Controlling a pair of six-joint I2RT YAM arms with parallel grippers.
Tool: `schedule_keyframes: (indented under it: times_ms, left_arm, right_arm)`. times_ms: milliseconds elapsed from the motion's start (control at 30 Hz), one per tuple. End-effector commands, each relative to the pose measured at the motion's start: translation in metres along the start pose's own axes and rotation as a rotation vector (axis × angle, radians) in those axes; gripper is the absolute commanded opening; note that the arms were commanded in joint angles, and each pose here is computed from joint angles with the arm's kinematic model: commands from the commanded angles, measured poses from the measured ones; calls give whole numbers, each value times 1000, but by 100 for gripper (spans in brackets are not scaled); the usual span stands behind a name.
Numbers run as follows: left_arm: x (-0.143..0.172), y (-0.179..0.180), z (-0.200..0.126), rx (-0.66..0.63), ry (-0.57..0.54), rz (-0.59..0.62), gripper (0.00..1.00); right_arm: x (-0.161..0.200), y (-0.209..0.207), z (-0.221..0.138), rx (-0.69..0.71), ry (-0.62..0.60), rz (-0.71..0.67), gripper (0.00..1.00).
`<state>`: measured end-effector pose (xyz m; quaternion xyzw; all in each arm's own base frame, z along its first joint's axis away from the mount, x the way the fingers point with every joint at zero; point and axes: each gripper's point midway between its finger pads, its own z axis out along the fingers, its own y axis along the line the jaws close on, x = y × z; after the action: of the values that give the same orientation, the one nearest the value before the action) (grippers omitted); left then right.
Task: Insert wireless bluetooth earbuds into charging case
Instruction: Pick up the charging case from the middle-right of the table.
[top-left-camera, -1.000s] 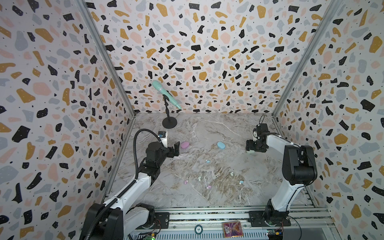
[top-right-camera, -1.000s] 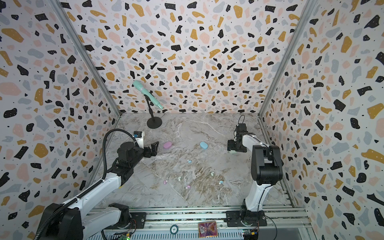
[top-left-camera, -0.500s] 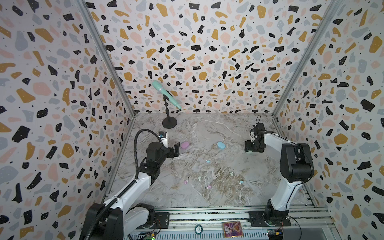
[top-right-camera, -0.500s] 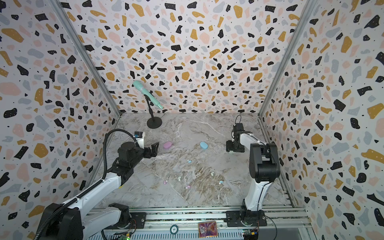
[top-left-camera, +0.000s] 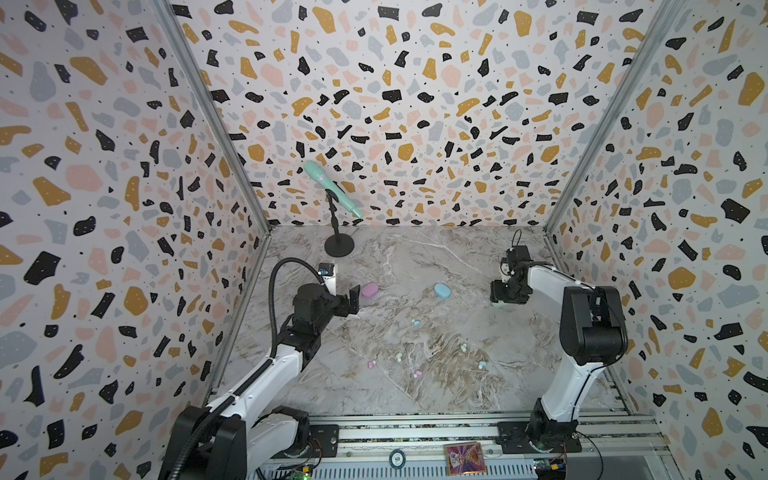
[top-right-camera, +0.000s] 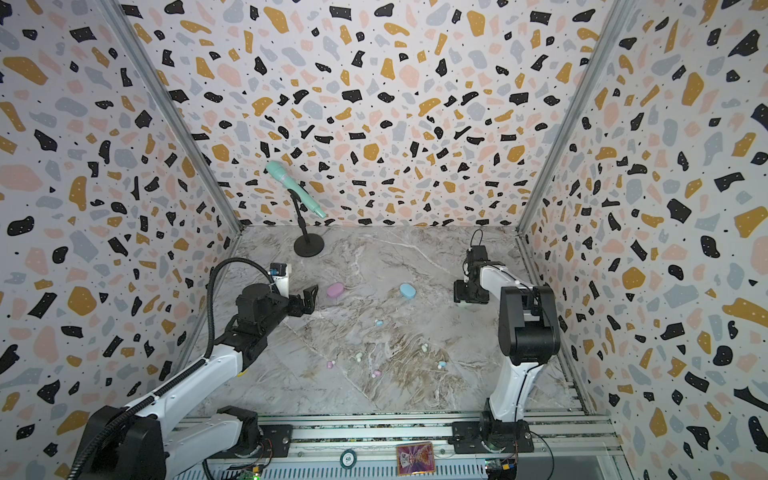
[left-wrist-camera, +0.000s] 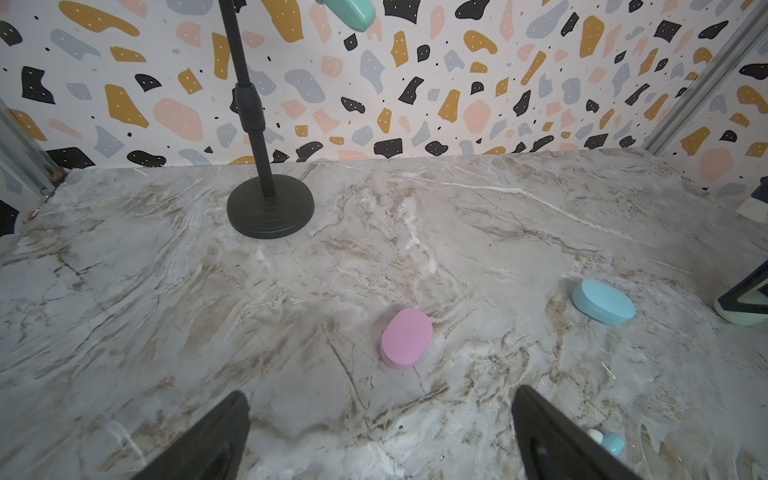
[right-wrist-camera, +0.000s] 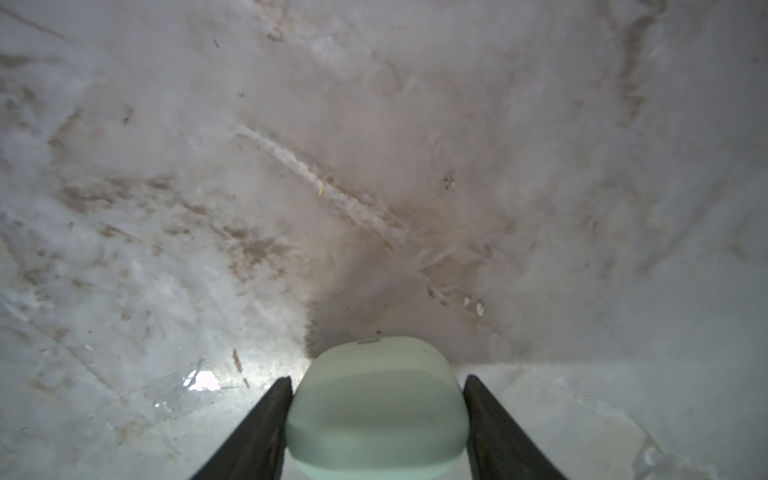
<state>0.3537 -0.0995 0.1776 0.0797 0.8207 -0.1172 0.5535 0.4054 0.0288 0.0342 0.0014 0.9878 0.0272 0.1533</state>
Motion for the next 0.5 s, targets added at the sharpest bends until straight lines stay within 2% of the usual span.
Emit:
schedule_keyframes:
  times_ms: [0,167,467]
  left_arm:
    - [-20,-5,-1,13,-41,19,100]
    - [-20,-6,0,17,-41,20,100]
    - [-21,-27,1,73,-56,53,100]
  right_arm:
    - [-1,2,-1,-9,16,-8,64]
    - [-2,4,-4,-12,9,-10,57]
    - [-5,27,-32,-55,-35,-38,54]
